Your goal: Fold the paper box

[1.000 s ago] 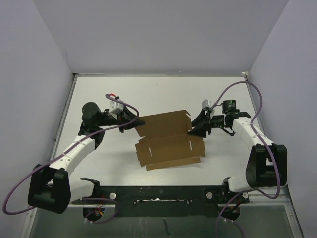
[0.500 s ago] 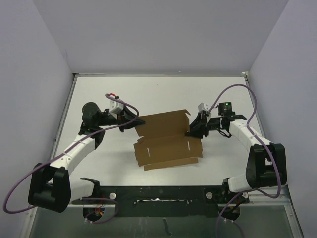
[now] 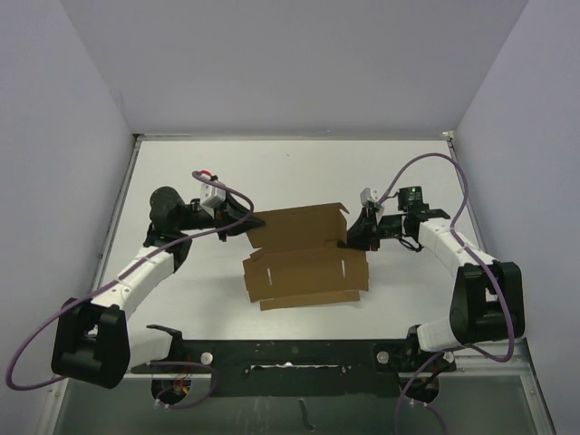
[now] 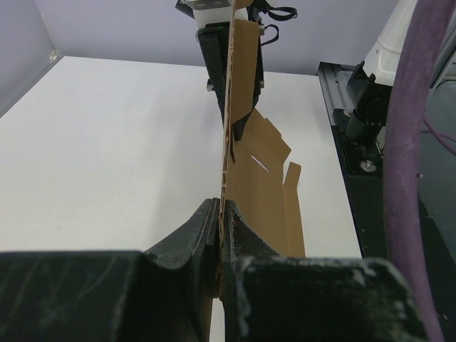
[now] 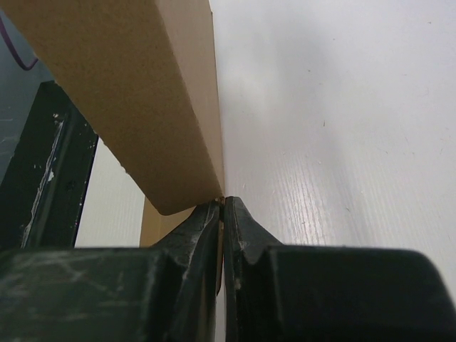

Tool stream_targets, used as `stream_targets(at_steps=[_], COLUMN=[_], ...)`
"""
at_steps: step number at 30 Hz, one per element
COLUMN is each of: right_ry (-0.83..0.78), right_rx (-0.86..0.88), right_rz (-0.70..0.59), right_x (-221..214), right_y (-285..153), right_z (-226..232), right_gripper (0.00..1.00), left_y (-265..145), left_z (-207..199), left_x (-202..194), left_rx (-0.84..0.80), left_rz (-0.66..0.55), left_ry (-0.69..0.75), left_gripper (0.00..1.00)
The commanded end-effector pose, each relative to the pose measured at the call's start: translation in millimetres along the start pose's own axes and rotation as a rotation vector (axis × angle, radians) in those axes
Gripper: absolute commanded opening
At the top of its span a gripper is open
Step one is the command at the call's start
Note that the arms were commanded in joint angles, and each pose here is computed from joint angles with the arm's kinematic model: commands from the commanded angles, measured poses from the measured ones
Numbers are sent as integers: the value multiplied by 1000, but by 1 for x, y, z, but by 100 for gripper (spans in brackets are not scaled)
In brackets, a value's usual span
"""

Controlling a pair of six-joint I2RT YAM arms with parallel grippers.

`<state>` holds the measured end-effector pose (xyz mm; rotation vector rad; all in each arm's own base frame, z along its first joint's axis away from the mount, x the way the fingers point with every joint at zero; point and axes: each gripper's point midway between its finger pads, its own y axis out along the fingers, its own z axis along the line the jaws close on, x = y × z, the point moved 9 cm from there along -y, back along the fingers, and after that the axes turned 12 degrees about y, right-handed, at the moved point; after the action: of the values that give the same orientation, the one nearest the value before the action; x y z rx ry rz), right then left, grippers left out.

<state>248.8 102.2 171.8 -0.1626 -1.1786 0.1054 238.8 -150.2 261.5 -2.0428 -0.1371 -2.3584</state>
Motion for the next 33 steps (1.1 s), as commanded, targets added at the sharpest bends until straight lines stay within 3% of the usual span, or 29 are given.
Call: stream_targets(at_steps=[1,7,14,17,24,33], right_ry=[-77,-87,-96,-104,-84,73], right_rx=[9,-34,-121,-205,-303,-368], right_rz=[-4,41,50,36,-19,-16], right_x=[22,29,40,50,54,45], right_y=[0,-8,-34,-57,-81,-84], right_z=[2,2,4,7,12,-7], right_gripper=[0,3,55,65,69,68], left_y=[1,0,-5,-8,-8,-10], left_z=[3,5,17,22,28,35], left_x=[7,7,11,12,10,4], left_rx=[1,37,186,252,287,387], left_rz=[-14,-3,23,38,58,85], left_ry=[53,43,-17,-53,-103,-171], left_gripper=[0,0,0,0,0,0])
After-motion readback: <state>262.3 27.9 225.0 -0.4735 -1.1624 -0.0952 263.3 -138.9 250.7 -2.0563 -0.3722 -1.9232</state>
